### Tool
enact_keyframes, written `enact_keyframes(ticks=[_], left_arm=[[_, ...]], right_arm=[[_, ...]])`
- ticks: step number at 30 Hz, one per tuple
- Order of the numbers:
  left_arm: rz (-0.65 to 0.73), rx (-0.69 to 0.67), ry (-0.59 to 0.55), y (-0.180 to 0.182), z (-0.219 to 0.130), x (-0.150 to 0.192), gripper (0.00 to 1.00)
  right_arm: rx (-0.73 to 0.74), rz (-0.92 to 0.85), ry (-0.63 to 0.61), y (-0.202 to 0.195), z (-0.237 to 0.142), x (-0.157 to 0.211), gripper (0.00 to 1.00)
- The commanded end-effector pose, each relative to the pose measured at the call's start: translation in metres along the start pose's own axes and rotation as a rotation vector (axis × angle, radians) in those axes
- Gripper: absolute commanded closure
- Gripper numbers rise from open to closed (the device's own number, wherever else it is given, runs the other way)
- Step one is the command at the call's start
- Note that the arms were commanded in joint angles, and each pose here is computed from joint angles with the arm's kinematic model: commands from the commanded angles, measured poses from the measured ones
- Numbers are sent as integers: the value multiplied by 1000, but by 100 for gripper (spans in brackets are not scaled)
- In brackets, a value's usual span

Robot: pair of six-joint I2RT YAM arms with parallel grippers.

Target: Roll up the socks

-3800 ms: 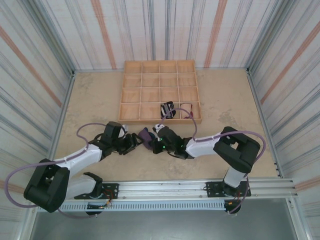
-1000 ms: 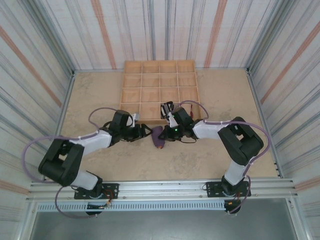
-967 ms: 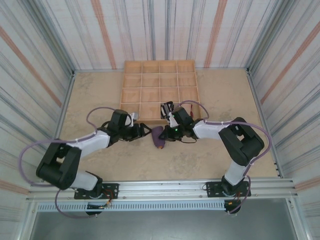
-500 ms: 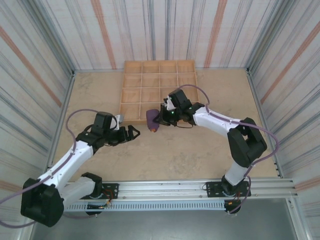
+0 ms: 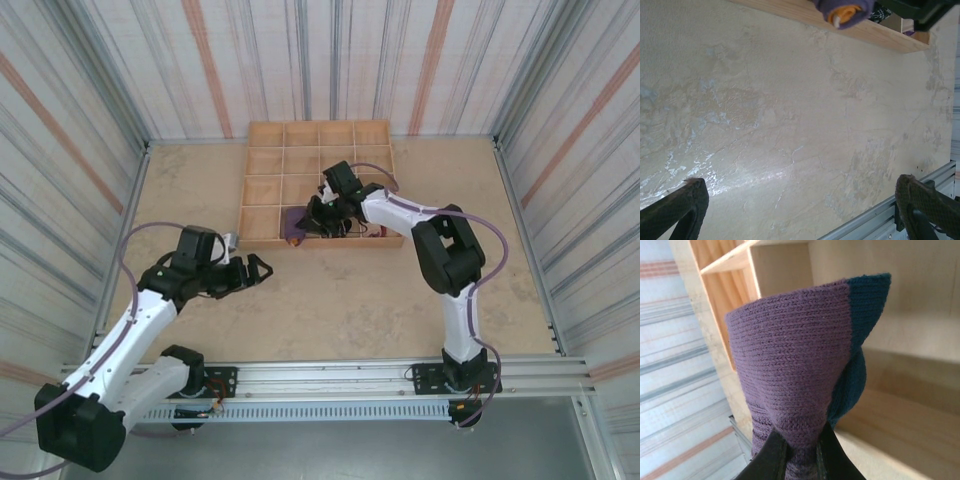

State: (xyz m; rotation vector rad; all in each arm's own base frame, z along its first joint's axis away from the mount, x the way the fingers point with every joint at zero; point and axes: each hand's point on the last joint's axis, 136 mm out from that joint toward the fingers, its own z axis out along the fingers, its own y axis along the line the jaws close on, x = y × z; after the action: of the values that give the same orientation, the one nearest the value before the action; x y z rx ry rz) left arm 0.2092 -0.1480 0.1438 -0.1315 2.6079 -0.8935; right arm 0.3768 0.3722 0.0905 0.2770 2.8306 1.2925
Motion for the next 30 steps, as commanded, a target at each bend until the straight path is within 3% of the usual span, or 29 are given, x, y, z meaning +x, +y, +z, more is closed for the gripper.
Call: enact_keyframes(ticks=[1, 16, 30], left_arm=[[-1, 12, 16, -2, -6, 6, 1], [-2, 37, 1, -4, -13, 12, 1], [-9, 17, -72, -2, -22, 5, 2]], right_arm=[[6, 66, 31, -2, 11, -7, 100], [134, -93, -14, -37, 38, -37, 100], [369, -232, -67, -67, 48, -29, 100]])
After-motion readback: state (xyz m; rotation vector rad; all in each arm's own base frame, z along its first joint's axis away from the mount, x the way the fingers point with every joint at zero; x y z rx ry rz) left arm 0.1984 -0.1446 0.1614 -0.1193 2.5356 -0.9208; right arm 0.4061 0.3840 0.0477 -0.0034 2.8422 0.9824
